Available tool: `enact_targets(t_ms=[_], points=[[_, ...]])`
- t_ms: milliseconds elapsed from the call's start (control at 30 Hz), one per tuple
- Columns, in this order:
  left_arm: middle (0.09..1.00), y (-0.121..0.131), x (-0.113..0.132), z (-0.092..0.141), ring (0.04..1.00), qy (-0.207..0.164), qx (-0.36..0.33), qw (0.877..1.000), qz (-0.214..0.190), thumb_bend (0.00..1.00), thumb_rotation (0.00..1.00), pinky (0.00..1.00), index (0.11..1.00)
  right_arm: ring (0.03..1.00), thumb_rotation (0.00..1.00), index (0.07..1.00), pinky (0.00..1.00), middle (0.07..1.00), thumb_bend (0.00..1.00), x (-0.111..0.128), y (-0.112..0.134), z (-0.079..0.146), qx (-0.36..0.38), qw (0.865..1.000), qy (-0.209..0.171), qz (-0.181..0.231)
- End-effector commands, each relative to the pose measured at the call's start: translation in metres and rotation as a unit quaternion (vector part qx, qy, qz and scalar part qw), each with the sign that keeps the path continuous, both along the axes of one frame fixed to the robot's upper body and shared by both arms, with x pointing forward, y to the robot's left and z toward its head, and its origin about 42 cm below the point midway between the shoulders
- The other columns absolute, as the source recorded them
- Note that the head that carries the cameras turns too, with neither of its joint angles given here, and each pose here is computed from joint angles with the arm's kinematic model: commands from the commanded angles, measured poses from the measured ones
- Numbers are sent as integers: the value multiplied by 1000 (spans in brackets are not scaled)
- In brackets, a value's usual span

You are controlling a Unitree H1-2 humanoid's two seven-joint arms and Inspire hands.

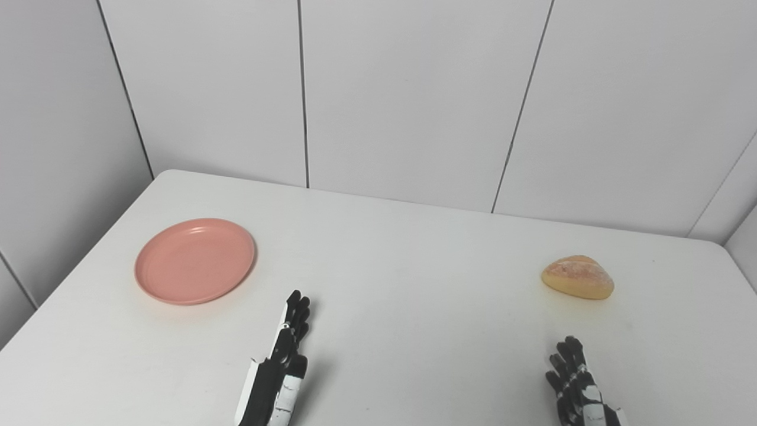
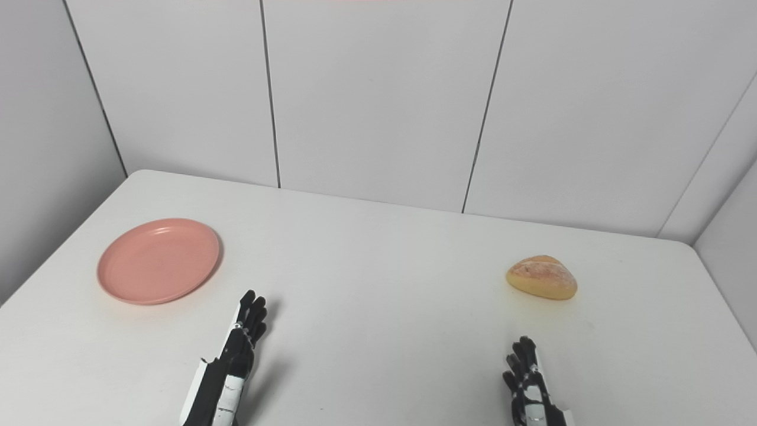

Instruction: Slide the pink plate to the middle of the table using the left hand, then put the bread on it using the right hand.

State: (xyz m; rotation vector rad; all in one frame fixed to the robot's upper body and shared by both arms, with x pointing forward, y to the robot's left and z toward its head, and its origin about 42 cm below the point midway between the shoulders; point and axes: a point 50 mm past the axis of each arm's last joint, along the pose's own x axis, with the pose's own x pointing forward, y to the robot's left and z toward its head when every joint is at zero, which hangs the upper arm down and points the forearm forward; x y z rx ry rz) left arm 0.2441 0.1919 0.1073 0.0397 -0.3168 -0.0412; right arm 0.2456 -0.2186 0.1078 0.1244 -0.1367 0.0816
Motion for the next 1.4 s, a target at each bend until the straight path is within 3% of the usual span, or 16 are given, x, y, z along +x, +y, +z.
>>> enact_targets(t_ms=[0, 667, 900, 1000, 1233, 1367], points=[[1000, -8, 7, -12, 1000, 21, 1, 1000, 4, 727, 992, 1000, 1000, 1000, 985, 1000, 1000, 1000, 802, 3, -3, -5, -1, 1000, -7, -4], [1000, -3, 16, -15, 1000, 25, -9, 1000, 9, 767, 981, 1000, 1000, 1000, 1000, 1000, 1000, 1000, 795, 8, 2, -12, -4, 1000, -4, -7], [1000, 6, 32, 16, 1000, 10, -31, 999, 8, 815, 966, 1000, 1000, 1000, 1000, 1000, 1000, 1000, 788, 7, 0, -8, -1, 1000, -4, -5], [1000, 13, 38, 29, 1000, 3, -24, 1000, 13, 880, 952, 1000, 1000, 1000, 1000, 1000, 1000, 1000, 798, 6, -1, -7, -1, 1000, -4, -5], [942, 38, 64, 75, 931, -38, -15, 999, 30, 929, 929, 970, 969, 1000, 997, 1000, 1000, 1000, 799, 4, 0, -6, 1, 1000, -5, -8], [914, 57, 83, 102, 903, -53, 5, 998, 20, 961, 926, 970, 946, 1000, 994, 1000, 1000, 1000, 805, 3, 0, -6, 1, 1000, -4, -8]])
